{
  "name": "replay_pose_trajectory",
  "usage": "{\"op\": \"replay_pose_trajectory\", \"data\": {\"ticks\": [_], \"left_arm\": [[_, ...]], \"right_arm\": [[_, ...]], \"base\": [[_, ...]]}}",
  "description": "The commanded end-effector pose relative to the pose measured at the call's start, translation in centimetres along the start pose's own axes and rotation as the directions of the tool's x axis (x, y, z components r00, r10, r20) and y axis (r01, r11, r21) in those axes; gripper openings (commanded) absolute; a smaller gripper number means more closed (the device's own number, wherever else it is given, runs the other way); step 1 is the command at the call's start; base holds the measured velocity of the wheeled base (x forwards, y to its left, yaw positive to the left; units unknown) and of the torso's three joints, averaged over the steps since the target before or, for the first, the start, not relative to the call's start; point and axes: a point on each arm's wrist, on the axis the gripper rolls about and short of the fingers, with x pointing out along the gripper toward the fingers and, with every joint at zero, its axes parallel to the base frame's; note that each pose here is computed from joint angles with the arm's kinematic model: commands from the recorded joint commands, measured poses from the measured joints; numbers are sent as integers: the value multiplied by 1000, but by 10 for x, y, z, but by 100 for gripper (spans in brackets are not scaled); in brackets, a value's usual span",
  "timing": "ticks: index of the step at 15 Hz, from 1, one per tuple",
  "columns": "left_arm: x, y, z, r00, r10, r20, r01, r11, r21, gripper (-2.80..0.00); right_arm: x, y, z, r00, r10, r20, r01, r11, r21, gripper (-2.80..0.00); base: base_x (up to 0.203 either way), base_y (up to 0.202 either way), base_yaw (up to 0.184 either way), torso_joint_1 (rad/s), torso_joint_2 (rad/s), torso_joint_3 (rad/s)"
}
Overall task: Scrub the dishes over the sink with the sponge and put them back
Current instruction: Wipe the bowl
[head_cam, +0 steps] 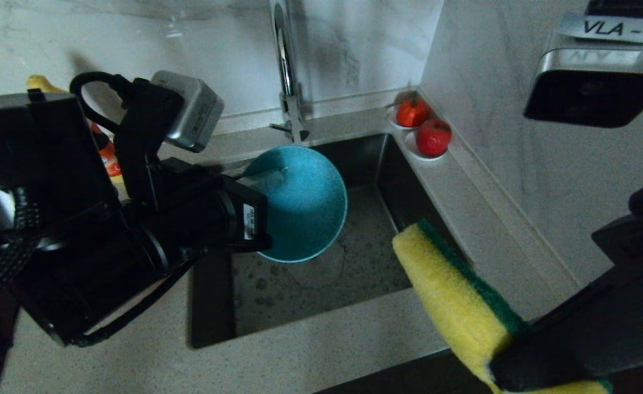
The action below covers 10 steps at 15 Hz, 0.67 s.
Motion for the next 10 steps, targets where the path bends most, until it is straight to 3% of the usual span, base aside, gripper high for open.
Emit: {"op": "replay_pose_trajectory", "data": {"ticks": [1,3,6,10], "left_arm": [[12,-14,-6,1000,-8,-19,8,1000,6,-280],[25,-19,-9,1000,26,4,-26,1000,-5,-280],[41,-22,0,986,130,100,-124,990,-61,-280],[34,-31,-1,987,131,95,-126,990,-55,-280]], "right_arm": [[16,-3,4,999,-6,-47,6,1000,12,-280],[26,-6,9,998,-14,-63,15,1000,22,-280],[38,-11,15,997,-19,-79,22,999,32,-280],[56,-18,22,994,-33,-106,40,997,62,-280]], "base": [[0,0,0,0,0,0],[0,0,0,0,0,0],[0,0,0,0,0,0],[0,0,0,0,0,0]]}}
